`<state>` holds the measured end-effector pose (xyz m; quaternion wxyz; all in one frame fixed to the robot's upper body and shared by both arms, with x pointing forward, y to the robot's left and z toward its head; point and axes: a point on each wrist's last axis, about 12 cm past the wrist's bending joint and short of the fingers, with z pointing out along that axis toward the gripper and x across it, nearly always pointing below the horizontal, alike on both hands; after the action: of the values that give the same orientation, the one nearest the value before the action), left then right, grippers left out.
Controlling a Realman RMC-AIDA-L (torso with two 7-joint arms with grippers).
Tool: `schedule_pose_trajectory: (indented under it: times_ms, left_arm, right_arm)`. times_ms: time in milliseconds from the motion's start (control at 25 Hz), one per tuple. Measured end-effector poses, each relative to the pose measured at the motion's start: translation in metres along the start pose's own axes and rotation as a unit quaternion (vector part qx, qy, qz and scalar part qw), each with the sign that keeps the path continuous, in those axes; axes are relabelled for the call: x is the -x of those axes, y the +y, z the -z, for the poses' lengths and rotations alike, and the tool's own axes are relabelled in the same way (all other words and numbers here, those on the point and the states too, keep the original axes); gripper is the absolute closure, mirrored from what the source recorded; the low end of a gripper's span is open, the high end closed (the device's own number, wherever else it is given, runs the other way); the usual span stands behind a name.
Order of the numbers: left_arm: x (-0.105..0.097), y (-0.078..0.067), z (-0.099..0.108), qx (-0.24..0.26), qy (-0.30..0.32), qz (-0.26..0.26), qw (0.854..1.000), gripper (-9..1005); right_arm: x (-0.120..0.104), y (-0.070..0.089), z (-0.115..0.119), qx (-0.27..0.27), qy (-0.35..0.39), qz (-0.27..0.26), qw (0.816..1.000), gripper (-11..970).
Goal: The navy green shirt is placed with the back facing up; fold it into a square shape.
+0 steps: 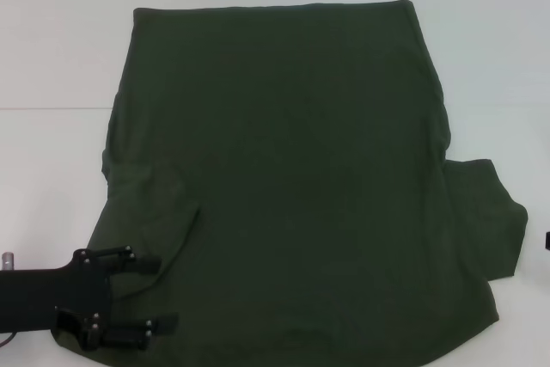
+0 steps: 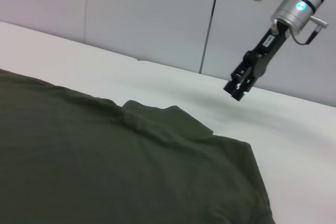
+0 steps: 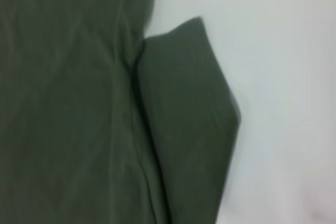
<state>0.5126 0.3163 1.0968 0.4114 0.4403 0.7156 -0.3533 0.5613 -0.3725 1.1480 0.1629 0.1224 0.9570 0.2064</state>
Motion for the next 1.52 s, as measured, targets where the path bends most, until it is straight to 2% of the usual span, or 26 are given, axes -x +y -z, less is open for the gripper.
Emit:
schedule_pose_trajectory:
  times_ms: [240,480,720,1160,1520]
  left_arm:
    - [0.0,-0.001,-0.002,-0.005,0.0,-0.007,1.0,120]
    - [-0.001,-0.003,-0.003,-0.01,-0.002,-0.006,1.0,120]
    - [-0.002,-0.004,-0.004,-0.012,-0.002,-0.005,1.0,120]
    - [-0.004,-0.005,-0.003,-0.012,-0.001,-0.002,1.0,120]
    - [-0.004,-0.007,-0.007,-0.017,0.0,-0.002,1.0,121]
  right_arm:
    - [0.004,0.002,-0.014,0.019,-0.013,-0.018,1.0,34]
    - [0.009,0.0,-0.026,0.023,-0.017,-0.031,0.999,99]
    - [0.012,0.005,-0.04,0.046,-0.027,-0.036,0.998,119]
    - [0.01,-0.003,-0.055,0.037,-0.032,-0.043,0.998,120]
    - [0.009,0.0,-0.06,0.039,-0.034,-0.04,0.998,119]
